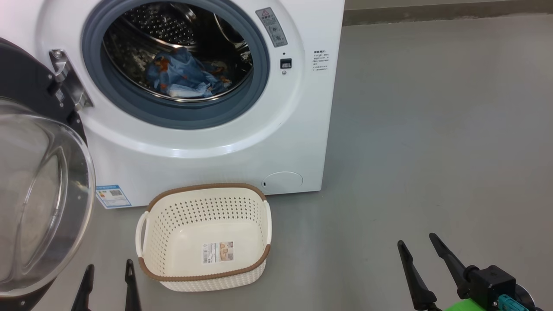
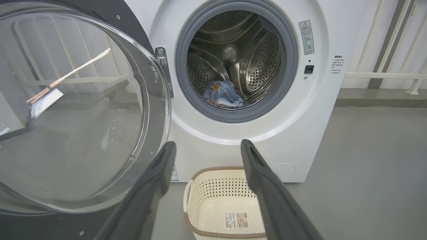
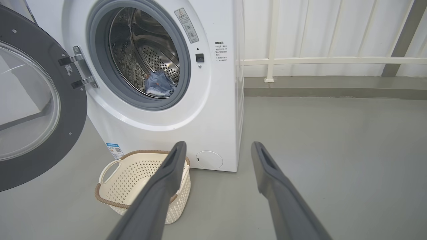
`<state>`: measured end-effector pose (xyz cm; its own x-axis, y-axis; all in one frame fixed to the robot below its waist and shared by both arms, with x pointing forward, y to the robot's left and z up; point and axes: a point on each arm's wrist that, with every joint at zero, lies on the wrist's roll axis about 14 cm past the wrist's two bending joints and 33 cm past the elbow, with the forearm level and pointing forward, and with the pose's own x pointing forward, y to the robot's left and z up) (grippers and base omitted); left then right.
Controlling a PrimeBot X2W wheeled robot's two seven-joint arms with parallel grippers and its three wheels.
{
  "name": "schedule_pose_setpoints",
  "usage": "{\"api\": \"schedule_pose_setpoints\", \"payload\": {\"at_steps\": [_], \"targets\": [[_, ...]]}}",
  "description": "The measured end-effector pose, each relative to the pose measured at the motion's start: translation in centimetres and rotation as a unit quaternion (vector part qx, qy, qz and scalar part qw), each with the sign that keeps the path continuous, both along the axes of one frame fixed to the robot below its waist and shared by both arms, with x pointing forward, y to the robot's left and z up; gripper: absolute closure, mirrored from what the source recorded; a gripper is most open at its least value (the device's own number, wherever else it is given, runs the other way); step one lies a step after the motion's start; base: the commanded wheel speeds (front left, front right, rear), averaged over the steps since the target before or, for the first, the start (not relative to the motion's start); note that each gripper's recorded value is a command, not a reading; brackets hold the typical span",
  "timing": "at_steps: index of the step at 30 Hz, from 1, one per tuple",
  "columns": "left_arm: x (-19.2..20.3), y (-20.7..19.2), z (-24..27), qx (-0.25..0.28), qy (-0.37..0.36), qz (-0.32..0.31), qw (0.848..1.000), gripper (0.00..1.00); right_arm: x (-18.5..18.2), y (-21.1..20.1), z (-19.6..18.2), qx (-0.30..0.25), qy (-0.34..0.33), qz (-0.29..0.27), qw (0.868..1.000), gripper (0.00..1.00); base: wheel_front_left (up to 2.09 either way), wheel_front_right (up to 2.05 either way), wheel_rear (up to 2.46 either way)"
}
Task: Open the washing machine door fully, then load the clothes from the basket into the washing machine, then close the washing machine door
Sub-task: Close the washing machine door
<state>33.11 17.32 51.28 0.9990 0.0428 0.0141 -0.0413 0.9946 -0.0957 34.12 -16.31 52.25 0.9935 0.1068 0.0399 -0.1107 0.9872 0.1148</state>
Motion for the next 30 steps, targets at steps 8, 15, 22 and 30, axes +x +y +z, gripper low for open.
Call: {"api": "schedule_pose_setpoints", "payload": {"at_steps": [8,15,22,30], "targets": [[-0.2,0.4,0.0,0.002,0.000,0.005,1.000,0.00,0.1,0.2,0.0,0.000,-0.001,0.004,1.000,0.00,0.00,0.00,0.00],[-0.8,1.0,-0.1,0.001,0.001,0.017,1.000,0.00,0.6,1.0,0.1,0.000,-0.003,0.017,1.000,0.00,0.00,0.00,0.00],[-2.0,2.8,-0.2,0.000,0.003,0.049,0.999,0.00,1.5,3.1,0.4,-0.001,-0.007,0.049,0.999,0.00,0.00,0.00,0.00],[-4.2,5.5,-0.4,-0.002,0.005,0.102,0.995,0.00,2.8,6.5,0.6,-0.009,-0.010,0.102,0.995,0.00,0.00,0.00,0.00]]}}
